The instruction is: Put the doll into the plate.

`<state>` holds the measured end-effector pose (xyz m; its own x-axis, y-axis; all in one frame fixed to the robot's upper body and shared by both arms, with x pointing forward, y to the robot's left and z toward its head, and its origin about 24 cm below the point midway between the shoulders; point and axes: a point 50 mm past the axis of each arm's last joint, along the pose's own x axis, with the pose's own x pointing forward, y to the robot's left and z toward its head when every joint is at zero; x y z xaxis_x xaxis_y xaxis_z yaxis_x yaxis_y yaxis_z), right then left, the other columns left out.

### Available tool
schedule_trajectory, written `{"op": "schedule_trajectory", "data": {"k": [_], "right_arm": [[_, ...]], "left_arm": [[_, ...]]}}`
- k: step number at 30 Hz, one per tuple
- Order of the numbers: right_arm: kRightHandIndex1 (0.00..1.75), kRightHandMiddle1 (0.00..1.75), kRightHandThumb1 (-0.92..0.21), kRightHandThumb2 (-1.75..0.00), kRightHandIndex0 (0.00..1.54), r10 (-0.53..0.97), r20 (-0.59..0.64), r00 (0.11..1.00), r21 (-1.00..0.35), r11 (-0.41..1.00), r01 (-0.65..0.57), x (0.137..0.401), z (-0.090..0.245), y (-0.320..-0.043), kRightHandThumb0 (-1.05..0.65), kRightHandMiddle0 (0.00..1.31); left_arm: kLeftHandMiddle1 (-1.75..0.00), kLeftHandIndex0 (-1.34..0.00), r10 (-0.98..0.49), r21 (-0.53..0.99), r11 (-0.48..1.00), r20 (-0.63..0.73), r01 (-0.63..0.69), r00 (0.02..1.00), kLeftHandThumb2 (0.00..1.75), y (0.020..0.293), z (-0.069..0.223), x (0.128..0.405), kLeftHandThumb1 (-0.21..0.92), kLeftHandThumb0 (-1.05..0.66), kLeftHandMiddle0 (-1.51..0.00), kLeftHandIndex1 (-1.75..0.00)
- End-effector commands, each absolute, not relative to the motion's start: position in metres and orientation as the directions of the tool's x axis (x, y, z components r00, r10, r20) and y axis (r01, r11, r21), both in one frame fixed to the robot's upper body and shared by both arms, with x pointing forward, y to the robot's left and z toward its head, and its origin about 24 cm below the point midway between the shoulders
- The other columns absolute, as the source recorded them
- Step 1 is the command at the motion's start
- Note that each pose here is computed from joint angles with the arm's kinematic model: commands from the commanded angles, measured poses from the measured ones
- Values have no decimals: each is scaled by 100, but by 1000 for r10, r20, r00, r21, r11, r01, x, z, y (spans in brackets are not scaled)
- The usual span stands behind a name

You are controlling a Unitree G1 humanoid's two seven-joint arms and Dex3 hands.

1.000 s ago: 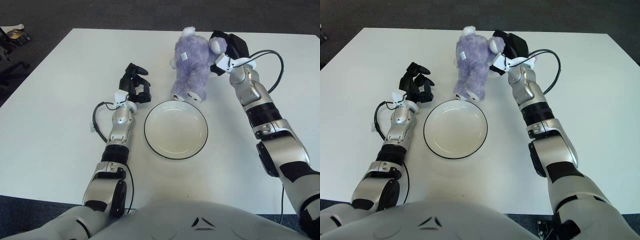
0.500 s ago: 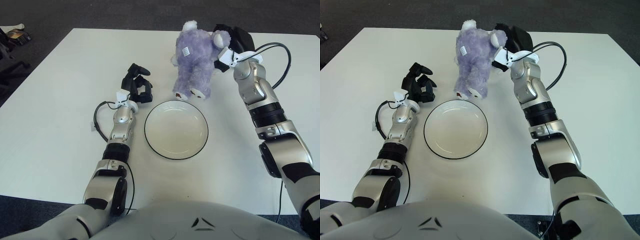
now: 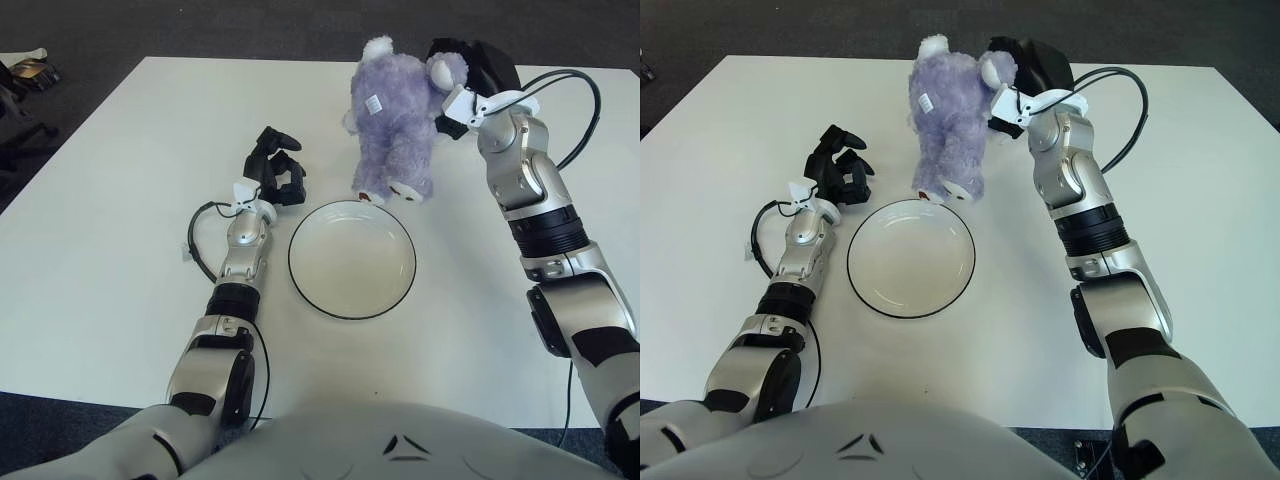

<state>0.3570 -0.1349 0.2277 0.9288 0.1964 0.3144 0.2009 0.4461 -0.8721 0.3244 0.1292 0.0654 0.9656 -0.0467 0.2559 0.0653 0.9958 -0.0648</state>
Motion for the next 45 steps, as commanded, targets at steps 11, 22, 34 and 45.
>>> {"op": "schedule_trajectory", "data": {"k": [11, 22, 34, 45], "right_arm": [[175, 175, 2, -173, 90, 251, 318, 914, -894, 400, 201, 345, 242, -132, 64, 117], [175, 175, 3, -174, 91, 286, 287, 914, -905, 394, 161, 342, 240, -129, 65, 114], [175, 175, 2, -174, 91, 277, 194, 941, -916, 395, 72, 340, 241, -125, 64, 113], [175, 175, 1, -172, 89, 254, 134, 958, -919, 393, 24, 341, 244, -126, 63, 108]], "left_arm": [[-175, -53, -42, -44, 998, 205, 53, 978, 139, 137, 43, 316, 26, -1, -54, -175], [-172, -40, 46, 111, 989, 370, -94, 928, 136, 140, 56, 315, 29, -1, -65, -175], [-121, -16, -37, 396, 867, 656, -302, 754, 105, 138, 80, 313, 44, -19, -7, -161], [-42, 0, -118, 454, 766, 795, -455, 595, 132, 136, 93, 311, 5, -19, 0, -106]]}}
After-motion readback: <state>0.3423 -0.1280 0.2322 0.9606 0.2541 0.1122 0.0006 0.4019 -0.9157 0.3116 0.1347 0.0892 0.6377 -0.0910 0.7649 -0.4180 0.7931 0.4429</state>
